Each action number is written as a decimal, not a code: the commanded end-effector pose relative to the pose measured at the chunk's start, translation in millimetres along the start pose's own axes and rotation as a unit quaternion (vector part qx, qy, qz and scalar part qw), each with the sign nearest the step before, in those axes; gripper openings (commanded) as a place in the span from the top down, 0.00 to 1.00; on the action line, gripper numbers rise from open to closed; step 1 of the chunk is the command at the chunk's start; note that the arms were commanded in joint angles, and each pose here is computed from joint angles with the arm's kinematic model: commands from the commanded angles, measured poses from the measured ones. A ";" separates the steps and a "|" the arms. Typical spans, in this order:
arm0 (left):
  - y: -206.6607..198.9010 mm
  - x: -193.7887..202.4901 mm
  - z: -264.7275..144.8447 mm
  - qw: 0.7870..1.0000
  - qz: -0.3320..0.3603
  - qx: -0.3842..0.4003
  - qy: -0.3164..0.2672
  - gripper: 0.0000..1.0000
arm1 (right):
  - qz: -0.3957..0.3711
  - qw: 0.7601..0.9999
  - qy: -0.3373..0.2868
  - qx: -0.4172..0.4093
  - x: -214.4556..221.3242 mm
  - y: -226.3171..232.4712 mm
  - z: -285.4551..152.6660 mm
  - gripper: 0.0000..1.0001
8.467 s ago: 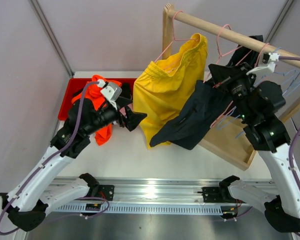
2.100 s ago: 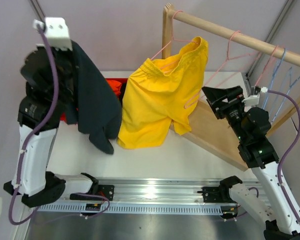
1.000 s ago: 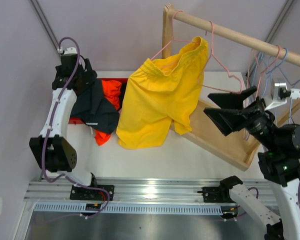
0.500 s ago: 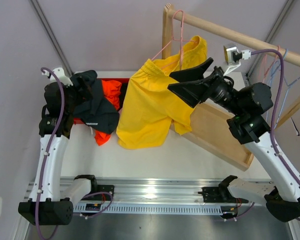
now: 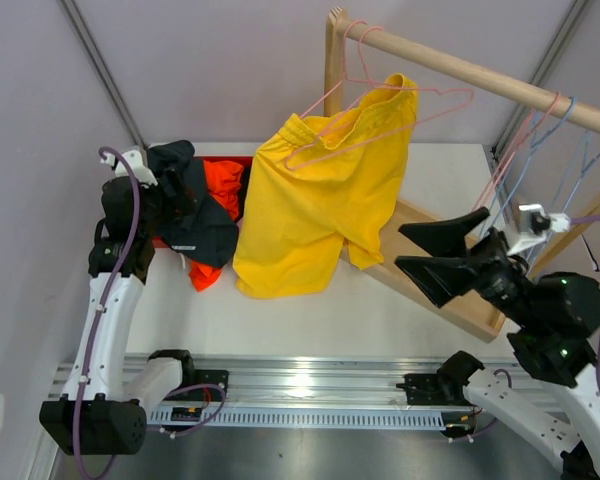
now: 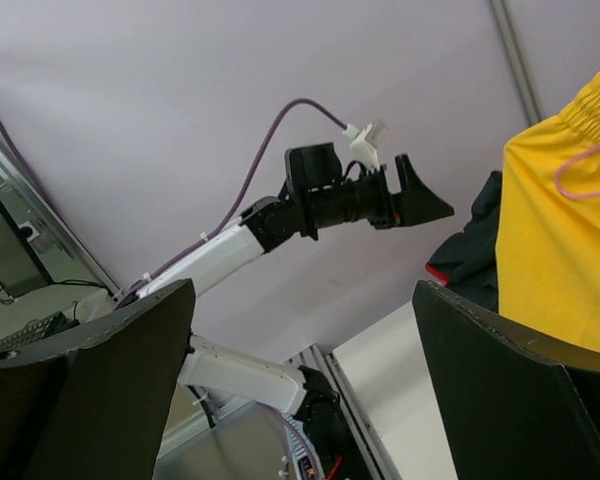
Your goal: Remove the shorts from the hanger
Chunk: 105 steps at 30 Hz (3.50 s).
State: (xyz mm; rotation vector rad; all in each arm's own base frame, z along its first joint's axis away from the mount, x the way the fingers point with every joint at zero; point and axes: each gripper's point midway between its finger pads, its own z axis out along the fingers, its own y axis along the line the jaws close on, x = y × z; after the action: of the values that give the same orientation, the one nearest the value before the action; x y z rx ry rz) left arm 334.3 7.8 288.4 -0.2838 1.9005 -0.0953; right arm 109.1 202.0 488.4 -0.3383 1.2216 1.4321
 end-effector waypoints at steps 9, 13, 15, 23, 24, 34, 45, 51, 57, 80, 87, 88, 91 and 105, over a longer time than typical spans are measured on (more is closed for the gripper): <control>-5.0 20.5 1.2 1.000 0.002 0.020 -0.005 0.01 | -0.074 0.996 -0.031 -0.030 -78.0 30.9 68.8 0.05; -13.1 21.9 -2.8 0.999 0.013 0.031 -0.007 0.01 | -0.080 0.995 -0.059 -0.028 -101.1 14.6 124.2 0.07; -13.4 23.8 -3.2 0.999 0.013 0.032 -0.005 0.01 | -0.081 0.994 -0.064 -0.022 -106.2 5.3 144.3 0.07; -18.8 21.9 -7.4 0.999 0.015 0.044 -0.010 0.01 | -0.070 0.995 -0.053 0.057 -88.1 -74.9 218.7 0.09; -18.7 22.3 -8.1 0.999 0.016 0.044 -0.011 0.01 | -0.071 0.994 -0.050 0.069 -84.0 -82.3 219.3 0.09; -26.2 20.2 -12.5 0.998 0.015 0.060 -0.015 0.01 | -0.067 0.979 -0.053 0.185 -54.7 -148.8 198.2 0.10; -28.0 21.9 -15.4 0.998 0.015 0.064 -0.015 0.01 | -0.052 0.968 -0.067 0.236 -48.1 -201.2 195.7 0.11; -31.4 22.2 -17.3 0.997 0.015 0.070 -0.016 0.01 | -0.052 0.967 -0.069 0.240 -50.2 -222.2 212.6 0.11; -32.6 22.6 -18.6 0.997 0.016 0.072 -0.016 0.01 | -0.038 0.969 -0.068 0.235 -44.0 -239.7 235.7 0.12; -96.1 -7.9 -64.0 0.972 0.077 0.203 -0.087 0.01 | 0.003 0.979 -0.072 0.188 -43.7 -175.1 208.2 1.00; -153.0 -32.7 -132.5 0.911 0.088 0.379 -0.139 0.01 | 0.047 0.989 -0.077 0.115 -63.2 -104.0 185.7 1.00; -156.5 -34.9 -138.0 0.905 0.088 0.391 -0.143 0.01 | 0.051 0.989 -0.079 0.111 -66.4 -97.6 182.0 1.00; -165.8 -37.2 -148.6 0.894 0.077 0.419 -0.136 0.01 | 0.041 0.988 -0.099 0.113 -83.7 -79.8 162.3 1.00; -226.2 -31.6 -213.5 0.785 0.062 0.602 -0.131 0.01 | 0.042 0.982 -0.116 0.144 -92.0 -89.7 123.4 1.00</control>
State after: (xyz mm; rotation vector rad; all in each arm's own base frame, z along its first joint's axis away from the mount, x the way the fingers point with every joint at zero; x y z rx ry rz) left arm 206.7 -195.4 413.8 0.5449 1.3757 -0.9202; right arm 280.5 241.2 529.5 0.1111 1.3974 1.2574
